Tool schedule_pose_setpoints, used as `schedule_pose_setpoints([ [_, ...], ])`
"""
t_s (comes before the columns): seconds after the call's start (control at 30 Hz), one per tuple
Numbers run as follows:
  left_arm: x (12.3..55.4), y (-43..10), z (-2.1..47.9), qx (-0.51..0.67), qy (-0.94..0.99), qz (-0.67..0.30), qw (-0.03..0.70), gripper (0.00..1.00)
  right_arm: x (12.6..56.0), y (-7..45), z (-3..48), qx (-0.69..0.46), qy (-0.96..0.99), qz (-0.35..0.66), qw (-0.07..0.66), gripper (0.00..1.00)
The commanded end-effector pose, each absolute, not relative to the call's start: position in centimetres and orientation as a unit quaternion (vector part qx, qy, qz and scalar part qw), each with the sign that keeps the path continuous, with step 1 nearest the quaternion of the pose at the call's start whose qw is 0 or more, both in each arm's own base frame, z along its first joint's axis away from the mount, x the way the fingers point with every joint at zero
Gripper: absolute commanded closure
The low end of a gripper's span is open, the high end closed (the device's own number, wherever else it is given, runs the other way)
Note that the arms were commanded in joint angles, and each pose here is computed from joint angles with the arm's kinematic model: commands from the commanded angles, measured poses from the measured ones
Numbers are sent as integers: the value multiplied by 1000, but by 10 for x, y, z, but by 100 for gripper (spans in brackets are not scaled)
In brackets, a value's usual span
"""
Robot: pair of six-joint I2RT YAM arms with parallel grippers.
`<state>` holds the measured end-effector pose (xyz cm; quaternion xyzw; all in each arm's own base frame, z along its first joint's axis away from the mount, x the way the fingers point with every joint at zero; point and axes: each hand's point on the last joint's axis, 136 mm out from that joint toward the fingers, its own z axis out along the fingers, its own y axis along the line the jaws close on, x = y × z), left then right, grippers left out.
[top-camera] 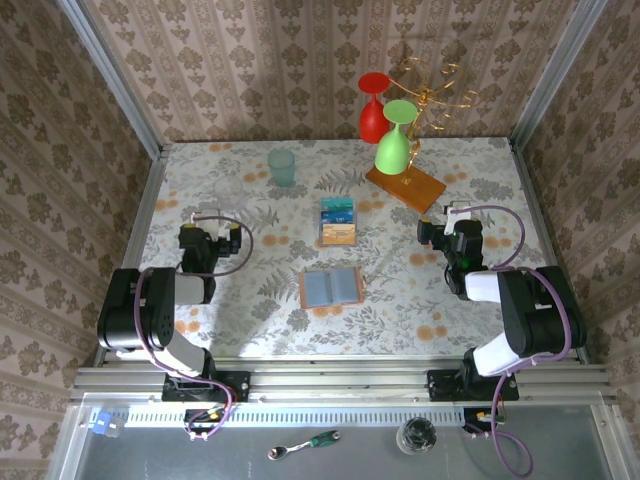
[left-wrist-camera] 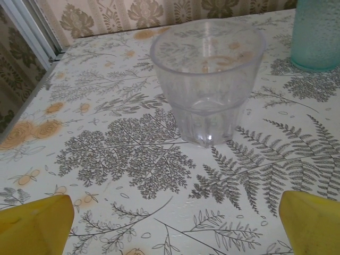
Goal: Take the credit cards out of the card holder
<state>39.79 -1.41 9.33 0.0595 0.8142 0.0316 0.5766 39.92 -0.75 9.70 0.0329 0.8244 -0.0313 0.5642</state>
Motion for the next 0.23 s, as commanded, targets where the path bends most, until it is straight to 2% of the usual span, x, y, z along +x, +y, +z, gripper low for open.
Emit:
schedule_pose_setpoints([
  [0.0,398,-11,97,61,807,46,586,0,401,-6,96,31,821,-24,570,0],
  [0.2,398,-11,97,61,806,47,587,0,399,-6,98,32,818,-23,574,0],
])
